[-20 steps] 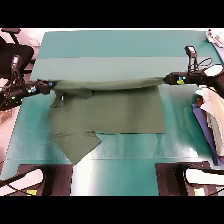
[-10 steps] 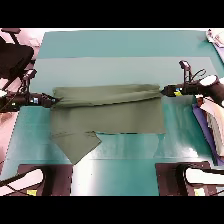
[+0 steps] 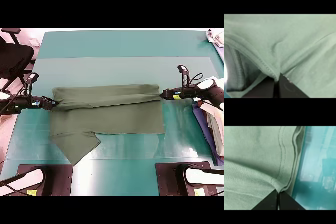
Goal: Fold the shirts.
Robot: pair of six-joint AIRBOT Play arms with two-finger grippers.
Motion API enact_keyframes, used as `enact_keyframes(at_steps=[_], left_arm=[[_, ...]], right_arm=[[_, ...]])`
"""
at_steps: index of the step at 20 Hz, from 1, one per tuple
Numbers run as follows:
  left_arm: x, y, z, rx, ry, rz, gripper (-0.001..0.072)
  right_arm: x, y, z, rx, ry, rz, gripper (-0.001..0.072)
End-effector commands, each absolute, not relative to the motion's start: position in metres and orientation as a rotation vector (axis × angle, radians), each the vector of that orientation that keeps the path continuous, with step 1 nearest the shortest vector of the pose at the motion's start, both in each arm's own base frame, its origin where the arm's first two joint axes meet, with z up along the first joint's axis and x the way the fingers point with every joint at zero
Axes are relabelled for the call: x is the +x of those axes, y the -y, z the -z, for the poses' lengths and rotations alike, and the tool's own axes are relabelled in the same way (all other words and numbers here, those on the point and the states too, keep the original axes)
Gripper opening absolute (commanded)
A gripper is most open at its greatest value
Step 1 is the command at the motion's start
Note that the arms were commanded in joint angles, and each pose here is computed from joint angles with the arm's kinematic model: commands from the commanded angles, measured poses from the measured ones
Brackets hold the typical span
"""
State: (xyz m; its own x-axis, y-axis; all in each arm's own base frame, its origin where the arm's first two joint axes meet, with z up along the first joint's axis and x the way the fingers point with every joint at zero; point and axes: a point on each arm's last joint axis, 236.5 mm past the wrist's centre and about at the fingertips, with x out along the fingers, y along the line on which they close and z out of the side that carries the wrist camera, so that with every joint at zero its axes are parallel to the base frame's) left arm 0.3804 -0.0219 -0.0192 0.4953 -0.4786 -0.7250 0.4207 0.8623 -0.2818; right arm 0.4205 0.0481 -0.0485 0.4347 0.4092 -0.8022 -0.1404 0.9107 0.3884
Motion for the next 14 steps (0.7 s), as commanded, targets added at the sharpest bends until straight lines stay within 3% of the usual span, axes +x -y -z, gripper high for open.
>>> enact_keyframes(at_steps=[1, 14], left_arm=[[0.383, 0.019, 0.02, -0.066, -0.895, 0.53, 0.0026], [0.38, 0.022, 0.022, -0.076, -0.909, 0.547, 0.0027]], right_arm=[[0.419, -0.054, 0.049, 0.28, -1.077, -0.36, 0.002], [0.396, -0.074, 0.054, 0.392, -1.197, -0.363, 0.0019]])
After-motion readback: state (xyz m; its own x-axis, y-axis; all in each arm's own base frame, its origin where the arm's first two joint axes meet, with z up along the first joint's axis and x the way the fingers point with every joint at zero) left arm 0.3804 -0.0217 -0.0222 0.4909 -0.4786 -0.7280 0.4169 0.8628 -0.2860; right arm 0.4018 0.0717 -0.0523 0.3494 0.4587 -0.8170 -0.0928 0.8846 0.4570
